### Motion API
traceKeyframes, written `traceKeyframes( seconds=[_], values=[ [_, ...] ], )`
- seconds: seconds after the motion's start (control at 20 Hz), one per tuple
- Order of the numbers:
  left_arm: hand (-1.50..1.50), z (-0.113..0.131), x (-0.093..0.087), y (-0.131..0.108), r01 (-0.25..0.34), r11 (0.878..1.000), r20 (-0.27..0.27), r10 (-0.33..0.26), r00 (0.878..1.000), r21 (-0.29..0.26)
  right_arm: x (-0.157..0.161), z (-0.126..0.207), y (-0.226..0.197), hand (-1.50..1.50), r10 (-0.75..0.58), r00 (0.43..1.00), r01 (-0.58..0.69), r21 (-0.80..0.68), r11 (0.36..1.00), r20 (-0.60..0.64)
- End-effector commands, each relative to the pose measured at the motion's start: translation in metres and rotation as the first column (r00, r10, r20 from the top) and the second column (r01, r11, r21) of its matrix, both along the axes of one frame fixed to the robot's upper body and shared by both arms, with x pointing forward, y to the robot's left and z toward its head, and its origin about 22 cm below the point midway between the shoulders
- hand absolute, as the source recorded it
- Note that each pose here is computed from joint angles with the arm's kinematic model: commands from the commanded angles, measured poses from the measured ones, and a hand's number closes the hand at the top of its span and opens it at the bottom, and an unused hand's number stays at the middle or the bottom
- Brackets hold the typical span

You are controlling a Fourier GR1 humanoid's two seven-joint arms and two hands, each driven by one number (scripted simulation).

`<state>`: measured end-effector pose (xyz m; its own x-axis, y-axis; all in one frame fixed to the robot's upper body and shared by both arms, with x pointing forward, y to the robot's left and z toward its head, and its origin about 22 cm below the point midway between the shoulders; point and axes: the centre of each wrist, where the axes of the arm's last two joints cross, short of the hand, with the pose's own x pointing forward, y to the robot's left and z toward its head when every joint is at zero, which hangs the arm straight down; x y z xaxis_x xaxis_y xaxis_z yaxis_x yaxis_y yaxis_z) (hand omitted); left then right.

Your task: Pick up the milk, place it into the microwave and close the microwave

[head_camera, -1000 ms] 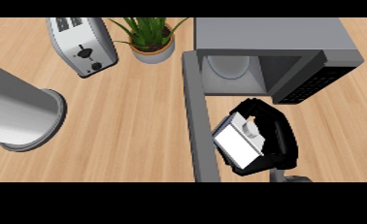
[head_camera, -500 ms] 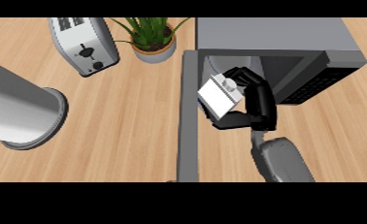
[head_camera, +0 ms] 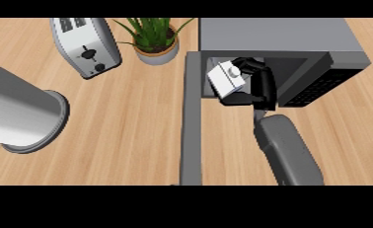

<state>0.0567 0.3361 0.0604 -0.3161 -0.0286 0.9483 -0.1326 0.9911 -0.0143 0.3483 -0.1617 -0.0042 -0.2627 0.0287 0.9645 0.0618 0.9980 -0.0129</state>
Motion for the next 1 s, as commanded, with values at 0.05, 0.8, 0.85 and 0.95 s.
traceKeyframes(
  seconds=[0.05, 0.8, 0.85, 0.95],
  values=[
    [-1.5, -0.007, 0.006, 0.008, 0.013, 1.0, -0.016, -0.013, 1.0, 0.005, 0.031, -0.013, -0.009, 1.5, 0.003, 0.999, -0.004, -0.012, 1.0, -0.055],
    [-1.5, -0.015, 0.01, 0.017, 0.042, 0.999, -0.011, -0.042, 0.999, -0.011, 0.064, -0.007, -0.004, 1.5, -0.06, 0.988, 0.096, -0.258, 0.961, 0.142],
    [-1.5, -0.015, 0.023, 0.003, 0.036, 0.999, -0.004, -0.036, 0.999, -0.03, 0.071, 0.005, -0.001, 1.5, -0.062, 0.988, 0.099, -0.268, 0.958, 0.143],
    [-1.5, -0.014, 0.012, 0.018, 0.031, 0.999, 0.0, -0.031, 1.0, -0.028, 0.075, 0.013, 0.003, 1.5, -0.083, 0.979, 0.152, -0.402, 0.903, 0.184]
  ],
)
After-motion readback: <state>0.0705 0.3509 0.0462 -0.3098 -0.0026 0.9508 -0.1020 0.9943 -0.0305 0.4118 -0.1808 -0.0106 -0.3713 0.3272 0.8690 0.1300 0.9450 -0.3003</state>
